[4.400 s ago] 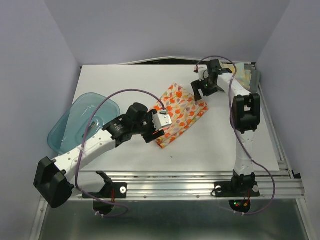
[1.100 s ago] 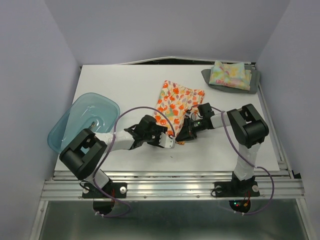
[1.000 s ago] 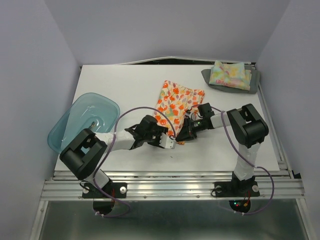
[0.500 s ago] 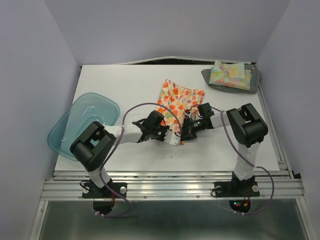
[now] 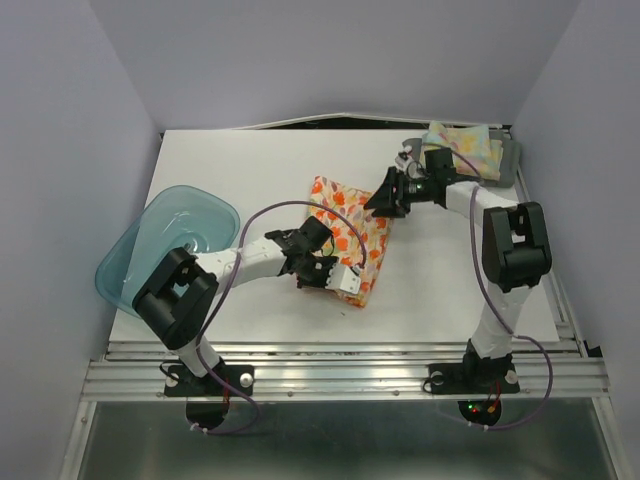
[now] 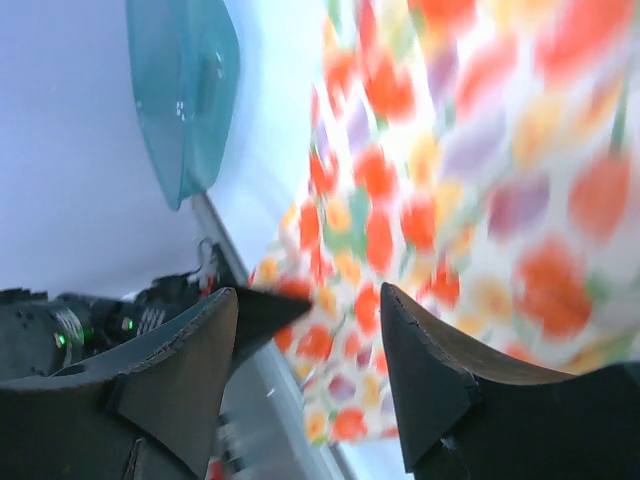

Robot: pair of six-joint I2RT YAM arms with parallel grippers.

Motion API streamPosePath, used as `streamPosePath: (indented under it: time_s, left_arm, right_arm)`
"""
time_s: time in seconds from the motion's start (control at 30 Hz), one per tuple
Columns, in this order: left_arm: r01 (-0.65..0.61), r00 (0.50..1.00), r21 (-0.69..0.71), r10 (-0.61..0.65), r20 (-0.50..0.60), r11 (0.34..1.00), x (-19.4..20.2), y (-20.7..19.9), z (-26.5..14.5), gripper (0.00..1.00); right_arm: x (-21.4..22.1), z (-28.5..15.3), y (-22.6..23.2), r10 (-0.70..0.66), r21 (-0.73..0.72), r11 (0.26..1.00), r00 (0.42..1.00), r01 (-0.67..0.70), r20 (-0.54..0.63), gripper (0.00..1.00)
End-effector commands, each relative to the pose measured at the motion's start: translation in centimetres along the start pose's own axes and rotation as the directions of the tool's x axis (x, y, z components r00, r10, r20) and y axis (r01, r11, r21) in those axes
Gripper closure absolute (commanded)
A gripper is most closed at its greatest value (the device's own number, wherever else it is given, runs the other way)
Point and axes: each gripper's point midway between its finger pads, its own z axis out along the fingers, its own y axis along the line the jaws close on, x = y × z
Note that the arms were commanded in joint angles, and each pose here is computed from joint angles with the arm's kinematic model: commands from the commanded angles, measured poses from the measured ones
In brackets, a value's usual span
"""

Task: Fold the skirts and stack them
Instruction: Fold the skirt

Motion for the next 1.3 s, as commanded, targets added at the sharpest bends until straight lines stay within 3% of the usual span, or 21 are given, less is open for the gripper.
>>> streamPosePath:
  time_s: [0.0, 0.17, 0.33, 0.53, 0.7, 0.9, 1.27]
  left_arm:
    - [0.136, 0.988, 0.152, -0.146, 0.055, 0.979, -2.8, -2.7, -2.1, 1.00]
    - [0.223, 0.963, 0.275, -0.256, 0.090, 0.935, -5.3, -4.0, -3.7, 1.00]
    - [0.282, 0.939, 0.336, -0.331, 0.097, 0.899, -6.9, -4.1, -4.5, 1.00]
    - [0.312, 0.923, 0.395, -0.374, 0.088, 0.864, -8.3, -3.8, -5.6, 1.00]
    - [0.314, 0.924, 0.381, -0.372, 0.090, 0.870, -9.0, -2.5, -6.3, 1.00]
    - [0.323, 0.924, 0.317, -0.370, 0.099, 0.892, -9.2, 0.9, -6.9, 1.00]
    - [0.407, 0.905, 0.204, -0.423, 0.037, 0.890, -4.6, 7.3, -4.6, 1.00]
  right_arm:
    - [-5.6, -0.1, 2.0, -0.231, 0.087, 0.970, 0.971, 0.225, 0.065, 0.35]
    - [-10.7, 1.8, 0.0, -0.359, 0.170, 0.924, 0.930, 0.343, 0.076, 0.35]
    - [-10.7, 5.4, -3.8, -0.359, 0.184, 0.918, 0.933, 0.351, 0.009, 0.40]
    - [-3.6, 9.4, -7.6, -0.305, 0.114, 0.937, 0.933, 0.329, -0.190, 0.47]
    - [0.9, 9.7, -7.3, -0.288, 0.039, 0.950, 0.919, 0.309, -0.269, 0.60]
    - [4.3, 8.4, -6.2, -0.268, -0.004, 0.960, 0.913, 0.280, -0.307, 0.67]
    - [6.7, 7.7, -4.6, -0.295, -0.077, 0.955, 0.893, 0.286, -0.340, 0.68]
